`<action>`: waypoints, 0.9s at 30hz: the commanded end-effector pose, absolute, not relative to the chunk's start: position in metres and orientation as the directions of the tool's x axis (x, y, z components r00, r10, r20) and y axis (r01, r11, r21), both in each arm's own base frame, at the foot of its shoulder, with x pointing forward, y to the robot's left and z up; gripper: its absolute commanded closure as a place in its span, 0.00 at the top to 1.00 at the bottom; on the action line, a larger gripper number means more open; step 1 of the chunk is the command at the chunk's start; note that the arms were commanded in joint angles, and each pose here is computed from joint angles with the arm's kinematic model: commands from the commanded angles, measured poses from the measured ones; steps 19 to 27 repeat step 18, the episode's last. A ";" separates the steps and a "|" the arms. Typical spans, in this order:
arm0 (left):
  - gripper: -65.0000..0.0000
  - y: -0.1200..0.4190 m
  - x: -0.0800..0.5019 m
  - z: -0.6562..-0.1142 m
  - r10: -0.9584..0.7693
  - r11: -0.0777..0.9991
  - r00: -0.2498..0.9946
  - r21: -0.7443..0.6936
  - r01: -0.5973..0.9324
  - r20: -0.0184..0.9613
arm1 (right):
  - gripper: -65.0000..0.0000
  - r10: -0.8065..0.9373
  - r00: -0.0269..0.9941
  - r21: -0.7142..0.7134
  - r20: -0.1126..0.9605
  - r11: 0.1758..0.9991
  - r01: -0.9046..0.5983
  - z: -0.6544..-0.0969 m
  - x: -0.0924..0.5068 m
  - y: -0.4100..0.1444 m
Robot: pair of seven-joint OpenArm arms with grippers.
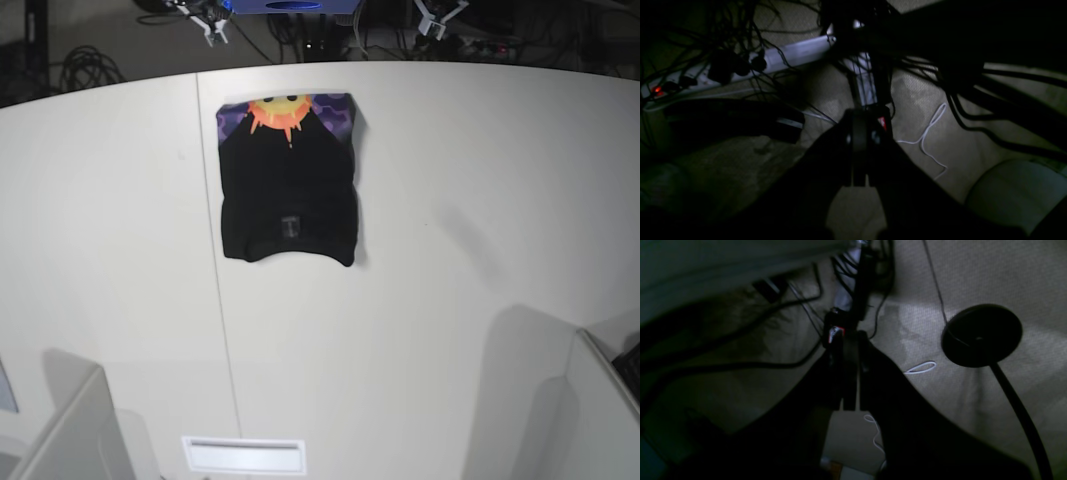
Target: Fold the T-shirt properly
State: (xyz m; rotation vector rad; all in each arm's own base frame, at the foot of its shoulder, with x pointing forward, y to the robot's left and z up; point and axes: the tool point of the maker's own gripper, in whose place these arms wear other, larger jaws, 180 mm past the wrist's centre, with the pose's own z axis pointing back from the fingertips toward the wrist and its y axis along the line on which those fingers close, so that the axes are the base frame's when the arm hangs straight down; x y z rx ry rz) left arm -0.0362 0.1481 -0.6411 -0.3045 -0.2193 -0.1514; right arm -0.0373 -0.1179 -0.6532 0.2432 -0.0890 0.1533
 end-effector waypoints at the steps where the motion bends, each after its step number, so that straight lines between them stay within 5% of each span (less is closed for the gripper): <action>1: 0.00 0.151 -0.030 -0.641 -0.101 0.945 0.964 -0.280 0.171 0.246 | 0.00 0.142 0.985 0.203 0.093 0.966 -0.159 -0.653 -0.044 -0.132; 27: 0.00 0.142 0.008 -0.637 -0.123 0.932 0.930 -0.281 0.228 0.347 | 0.00 0.132 0.985 0.228 0.113 0.961 -0.155 -0.654 -0.036 -0.111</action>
